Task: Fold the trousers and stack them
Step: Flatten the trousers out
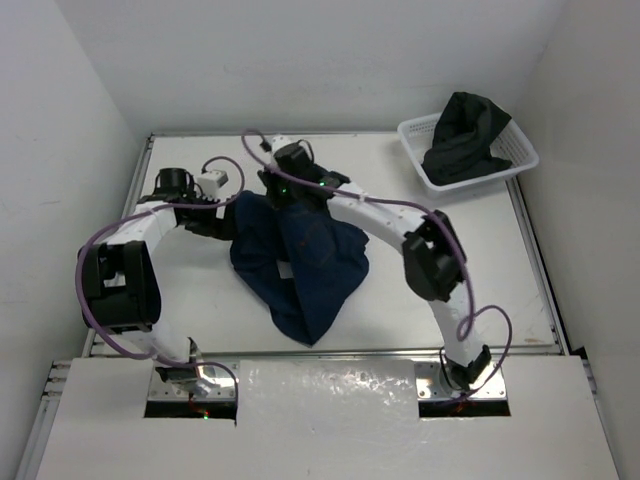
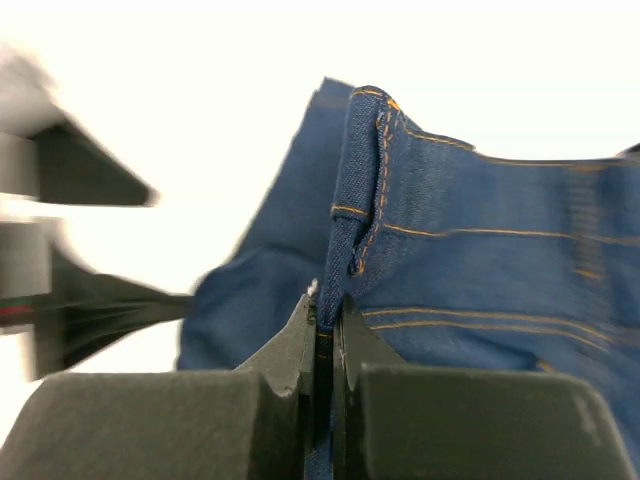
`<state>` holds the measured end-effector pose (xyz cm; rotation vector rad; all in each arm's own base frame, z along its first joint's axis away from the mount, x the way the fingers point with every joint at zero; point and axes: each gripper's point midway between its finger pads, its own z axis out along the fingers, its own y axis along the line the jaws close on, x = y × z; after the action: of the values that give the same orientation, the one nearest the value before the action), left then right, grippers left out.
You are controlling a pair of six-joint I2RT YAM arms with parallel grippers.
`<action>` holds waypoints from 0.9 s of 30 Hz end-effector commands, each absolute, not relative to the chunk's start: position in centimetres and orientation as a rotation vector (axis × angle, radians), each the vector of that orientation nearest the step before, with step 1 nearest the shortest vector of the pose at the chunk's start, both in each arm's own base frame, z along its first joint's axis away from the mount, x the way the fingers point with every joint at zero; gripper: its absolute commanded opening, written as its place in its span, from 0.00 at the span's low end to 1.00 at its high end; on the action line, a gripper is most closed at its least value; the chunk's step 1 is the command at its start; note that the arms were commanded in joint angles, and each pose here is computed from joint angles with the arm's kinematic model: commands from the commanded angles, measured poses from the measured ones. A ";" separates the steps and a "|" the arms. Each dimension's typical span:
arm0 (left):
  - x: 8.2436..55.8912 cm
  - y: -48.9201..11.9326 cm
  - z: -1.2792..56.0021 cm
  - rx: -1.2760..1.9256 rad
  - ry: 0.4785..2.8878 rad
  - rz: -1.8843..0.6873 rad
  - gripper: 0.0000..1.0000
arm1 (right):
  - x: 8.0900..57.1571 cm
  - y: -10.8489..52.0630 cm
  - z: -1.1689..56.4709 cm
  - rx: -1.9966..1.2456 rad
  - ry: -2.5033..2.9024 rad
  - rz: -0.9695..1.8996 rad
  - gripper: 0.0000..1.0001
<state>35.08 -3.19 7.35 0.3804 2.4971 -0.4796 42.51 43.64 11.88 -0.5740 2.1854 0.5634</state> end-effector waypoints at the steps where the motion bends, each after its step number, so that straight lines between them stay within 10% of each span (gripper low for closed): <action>1: 35.9 -4.5 7.3 0.507 2.439 -0.460 0.84 | 42.7 43.2 19.4 -0.450 2.047 0.797 0.00; 15: 34.9 -6.1 0.6 0.730 2.572 -0.227 0.83 | 42.6 28.2 22.9 -0.048 1.977 0.771 0.00; 18: 36.2 -6.0 0.4 0.684 2.577 -0.194 0.49 | 41.2 22.6 25.4 0.015 1.925 0.637 0.00; 19: 36.4 -6.0 0.4 0.677 2.578 -0.199 0.12 | 40.6 20.6 27.7 0.044 1.869 0.622 0.00; 20: 36.9 -5.9 0.7 0.649 2.577 -0.200 0.00 | 40.0 19.2 26.7 0.061 1.893 0.587 0.00; 27: 42.0 1.7 12.4 0.326 2.428 -0.061 0.00 | 39.2 13.0 30.6 0.116 1.804 0.505 0.00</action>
<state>37.42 -3.88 3.34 0.5408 2.6099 -0.2158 38.62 14.48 30.80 0.1221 1.7948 0.5576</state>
